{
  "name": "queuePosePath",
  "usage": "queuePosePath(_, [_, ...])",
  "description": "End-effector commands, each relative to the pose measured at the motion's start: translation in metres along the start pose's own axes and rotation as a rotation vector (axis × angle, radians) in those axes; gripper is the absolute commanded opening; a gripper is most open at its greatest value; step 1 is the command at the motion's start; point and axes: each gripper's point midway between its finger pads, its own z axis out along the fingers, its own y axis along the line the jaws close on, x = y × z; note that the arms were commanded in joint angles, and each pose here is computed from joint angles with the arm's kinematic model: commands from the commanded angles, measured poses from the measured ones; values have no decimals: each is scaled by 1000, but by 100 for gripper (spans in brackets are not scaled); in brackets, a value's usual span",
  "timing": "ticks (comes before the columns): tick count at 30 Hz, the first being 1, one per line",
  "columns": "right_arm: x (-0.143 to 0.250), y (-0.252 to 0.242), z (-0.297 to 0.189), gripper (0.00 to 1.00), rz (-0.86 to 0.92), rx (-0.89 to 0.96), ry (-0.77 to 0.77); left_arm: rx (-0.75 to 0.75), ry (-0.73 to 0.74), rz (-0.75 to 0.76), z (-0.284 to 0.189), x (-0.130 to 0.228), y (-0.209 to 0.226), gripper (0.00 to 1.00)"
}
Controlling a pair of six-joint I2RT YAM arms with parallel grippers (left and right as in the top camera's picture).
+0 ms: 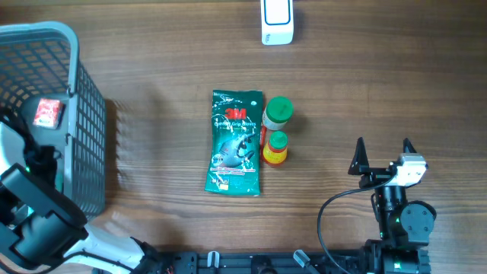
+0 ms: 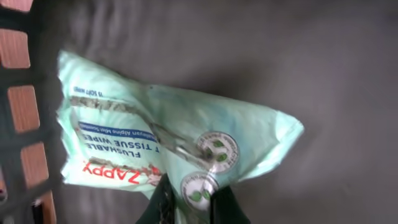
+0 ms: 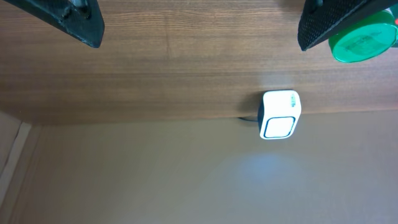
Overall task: Scan the item barcode
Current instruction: 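Grasp the mint-green Zappy tissue wipes pack with the left gripper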
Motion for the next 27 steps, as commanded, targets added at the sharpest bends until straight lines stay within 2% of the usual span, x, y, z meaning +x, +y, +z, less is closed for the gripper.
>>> queuePosePath(1, [-1,0,0,100,-10,4,-6,253,-37,-60,-85,-28,-29,4])
queuePosePath(7, [-1,0,0,100,-9,4,-6,496,-91,-86,-181,-40,-30,4])
queuePosePath(17, [-1,0,0,100,-9,4,-6,710,-154,-91,-253,-23,1,4])
queuePosePath(23, [-1,0,0,100,-9,4,-6,970,-164,-39,-317,5,17,4])
queuePosePath(27, [-1,0,0,100,-10,4,-6,1185,-126,87,-369,51,33,4])
